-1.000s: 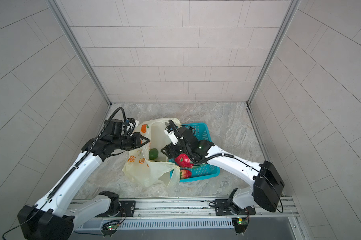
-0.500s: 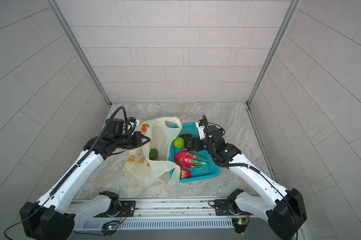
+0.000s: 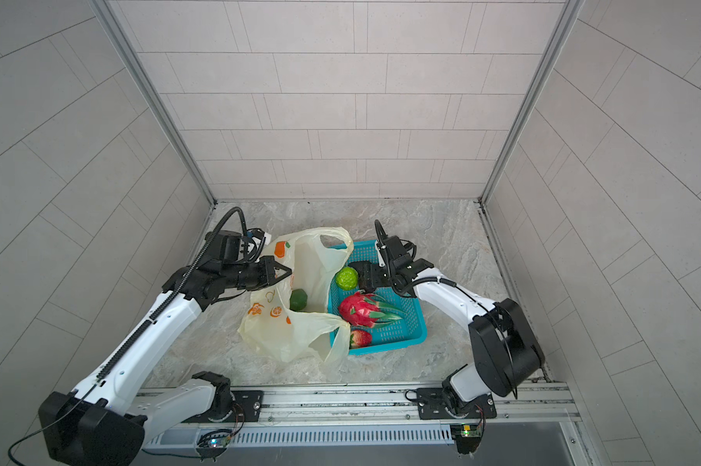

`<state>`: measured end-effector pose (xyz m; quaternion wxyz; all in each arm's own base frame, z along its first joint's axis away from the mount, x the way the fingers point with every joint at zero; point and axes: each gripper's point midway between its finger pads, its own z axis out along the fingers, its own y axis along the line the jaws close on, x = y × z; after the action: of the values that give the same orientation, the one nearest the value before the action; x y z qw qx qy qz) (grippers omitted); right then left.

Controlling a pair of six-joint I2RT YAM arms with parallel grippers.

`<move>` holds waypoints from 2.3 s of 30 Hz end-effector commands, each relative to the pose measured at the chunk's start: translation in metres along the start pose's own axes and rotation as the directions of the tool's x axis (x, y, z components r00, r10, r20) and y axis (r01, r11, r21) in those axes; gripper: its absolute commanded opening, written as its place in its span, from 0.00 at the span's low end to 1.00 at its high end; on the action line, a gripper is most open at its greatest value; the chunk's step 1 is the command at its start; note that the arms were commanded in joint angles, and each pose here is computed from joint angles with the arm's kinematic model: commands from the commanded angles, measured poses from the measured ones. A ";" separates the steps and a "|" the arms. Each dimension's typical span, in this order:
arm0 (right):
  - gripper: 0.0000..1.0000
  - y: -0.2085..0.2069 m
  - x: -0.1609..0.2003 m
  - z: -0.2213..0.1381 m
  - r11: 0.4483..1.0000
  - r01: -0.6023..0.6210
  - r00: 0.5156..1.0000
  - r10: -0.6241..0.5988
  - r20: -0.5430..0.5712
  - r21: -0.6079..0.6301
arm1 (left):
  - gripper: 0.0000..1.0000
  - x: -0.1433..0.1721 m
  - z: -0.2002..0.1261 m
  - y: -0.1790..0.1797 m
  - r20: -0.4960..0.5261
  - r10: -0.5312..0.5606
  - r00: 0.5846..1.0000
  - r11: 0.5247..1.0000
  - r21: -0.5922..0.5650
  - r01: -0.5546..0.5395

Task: Place the fruits into the plastic bag
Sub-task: Pick up the fruit from the bin, then place the fruit in the plastic bag.

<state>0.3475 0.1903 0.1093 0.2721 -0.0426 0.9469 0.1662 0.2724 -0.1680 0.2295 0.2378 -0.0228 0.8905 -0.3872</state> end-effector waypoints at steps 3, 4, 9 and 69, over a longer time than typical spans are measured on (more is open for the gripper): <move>0.72 0.005 0.002 0.028 1.000 -0.010 0.993 0.009 -0.114 -0.002 | 0.00 -0.002 -0.002 0.002 0.014 0.039 0.999 0.999 -0.020 -0.039; 0.70 0.005 0.005 0.034 1.000 -0.014 0.990 0.013 -0.139 -0.004 | 0.00 -0.002 -0.002 0.003 0.013 0.041 0.999 0.999 -0.022 -0.041; 0.65 0.001 0.017 0.055 1.000 -0.023 0.981 0.024 -0.190 0.007 | 0.00 0.000 -0.001 0.003 0.008 0.044 0.999 0.999 -0.015 -0.044; 0.38 0.239 0.049 -0.024 0.714 0.452 0.873 -0.477 0.101 -0.535 | 0.00 -0.003 -0.043 0.016 0.026 0.134 0.991 0.963 -0.238 -0.124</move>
<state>0.2524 0.3987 0.1789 0.2557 -0.3394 0.8270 0.3680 0.2618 -0.1314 0.2392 0.2710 -0.0064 0.9233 -0.2719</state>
